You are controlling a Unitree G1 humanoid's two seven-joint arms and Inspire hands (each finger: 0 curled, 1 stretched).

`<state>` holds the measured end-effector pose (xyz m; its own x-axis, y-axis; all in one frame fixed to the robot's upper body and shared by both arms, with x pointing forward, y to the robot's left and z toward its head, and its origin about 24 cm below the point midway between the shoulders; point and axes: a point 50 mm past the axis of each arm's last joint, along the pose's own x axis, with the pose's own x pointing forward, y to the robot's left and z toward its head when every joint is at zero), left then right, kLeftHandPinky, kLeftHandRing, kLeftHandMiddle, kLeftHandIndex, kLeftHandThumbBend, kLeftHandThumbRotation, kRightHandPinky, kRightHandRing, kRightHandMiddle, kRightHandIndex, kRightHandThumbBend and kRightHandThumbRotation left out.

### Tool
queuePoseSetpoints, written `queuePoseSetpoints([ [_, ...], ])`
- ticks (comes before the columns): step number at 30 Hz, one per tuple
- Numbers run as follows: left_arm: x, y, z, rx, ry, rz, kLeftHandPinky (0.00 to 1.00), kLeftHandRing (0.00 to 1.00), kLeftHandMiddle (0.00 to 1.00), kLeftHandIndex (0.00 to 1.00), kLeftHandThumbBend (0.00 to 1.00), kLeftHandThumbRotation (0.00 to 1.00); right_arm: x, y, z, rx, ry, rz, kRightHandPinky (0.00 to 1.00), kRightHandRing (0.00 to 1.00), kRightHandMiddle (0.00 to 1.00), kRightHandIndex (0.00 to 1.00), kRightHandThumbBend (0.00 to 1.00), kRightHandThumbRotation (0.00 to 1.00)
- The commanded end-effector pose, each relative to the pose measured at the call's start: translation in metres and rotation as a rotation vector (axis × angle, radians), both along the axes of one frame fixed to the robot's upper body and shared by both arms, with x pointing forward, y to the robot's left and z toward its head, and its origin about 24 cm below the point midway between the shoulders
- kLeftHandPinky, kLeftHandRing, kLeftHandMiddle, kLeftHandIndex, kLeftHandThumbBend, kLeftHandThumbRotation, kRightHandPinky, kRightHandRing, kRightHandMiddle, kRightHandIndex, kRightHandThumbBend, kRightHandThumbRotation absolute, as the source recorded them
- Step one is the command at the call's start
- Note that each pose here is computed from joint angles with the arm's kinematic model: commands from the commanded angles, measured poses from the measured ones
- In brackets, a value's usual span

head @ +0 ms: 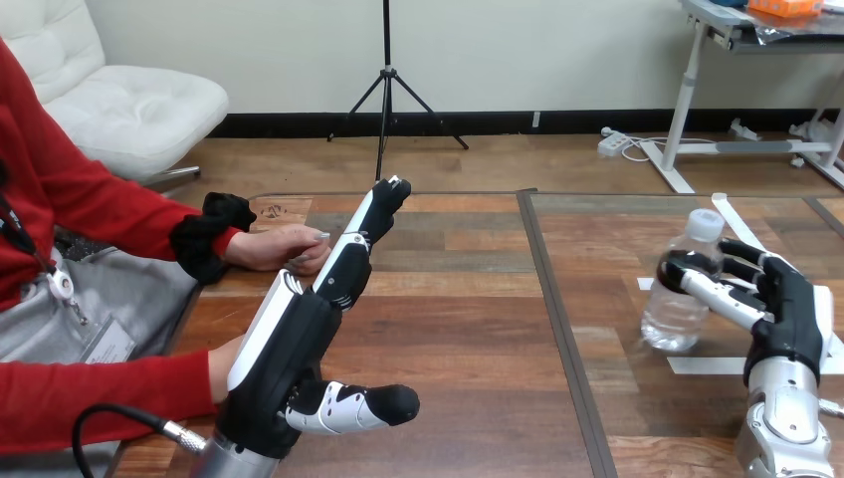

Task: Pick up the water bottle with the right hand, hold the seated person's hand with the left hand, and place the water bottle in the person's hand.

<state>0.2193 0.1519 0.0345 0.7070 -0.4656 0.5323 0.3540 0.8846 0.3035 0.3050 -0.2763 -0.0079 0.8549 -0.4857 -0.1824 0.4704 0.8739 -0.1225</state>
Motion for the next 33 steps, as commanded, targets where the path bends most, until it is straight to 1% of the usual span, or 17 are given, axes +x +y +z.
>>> queuePoseSetpoints([
  [1,0.007,0.000,0.017,-0.026,-0.083,0.003,1.00,1.00,1.00,1.00,1.00,0.74,0.022,0.008,0.026,0.014,-0.100,0.004,0.36,0.45,0.54,0.52,0.90,0.00],
  [5,0.007,-0.001,0.017,-0.019,-0.092,0.004,1.00,1.00,1.00,1.00,1.00,0.75,0.022,0.007,0.025,0.003,-0.091,-0.008,0.36,0.44,0.51,0.49,0.89,0.00],
  [9,0.008,-0.001,0.018,-0.019,-0.095,0.004,1.00,1.00,1.00,1.00,1.00,0.76,0.021,0.006,0.026,0.036,-0.116,-0.007,0.35,0.42,0.50,0.48,0.89,0.00],
  [17,0.009,-0.002,0.019,-0.022,-0.095,0.001,1.00,1.00,1.00,1.00,1.00,0.75,0.022,0.007,0.027,0.072,-0.145,-0.011,0.35,0.41,0.48,0.45,0.86,0.00],
  [20,0.009,-0.003,0.019,-0.031,-0.091,-0.010,1.00,1.00,1.00,1.00,1.00,0.75,0.022,0.007,0.027,0.074,-0.154,0.000,0.35,0.40,0.48,0.45,0.85,0.00],
  [23,0.009,-0.003,0.020,-0.019,-0.098,-0.004,1.00,1.00,1.00,1.00,1.00,0.75,0.022,0.009,0.028,0.069,-0.163,0.005,0.34,0.40,0.48,0.44,0.86,0.00],
  [26,0.010,-0.003,0.020,-0.018,-0.100,-0.007,1.00,1.00,1.00,1.00,1.00,0.75,0.022,0.011,0.029,0.083,-0.193,0.028,0.34,0.39,0.47,0.44,0.86,0.00],
  [30,0.010,-0.003,0.020,-0.020,-0.097,-0.001,1.00,1.00,1.00,1.00,1.00,0.76,0.023,0.016,0.031,0.063,-0.209,0.047,0.34,0.39,0.47,0.44,0.86,0.00],
  [33,0.011,-0.002,0.020,-0.016,-0.097,-0.003,1.00,1.00,1.00,1.00,1.00,0.76,0.024,0.019,0.033,0.056,-0.226,0.065,0.34,0.39,0.46,0.43,0.88,0.00],
])
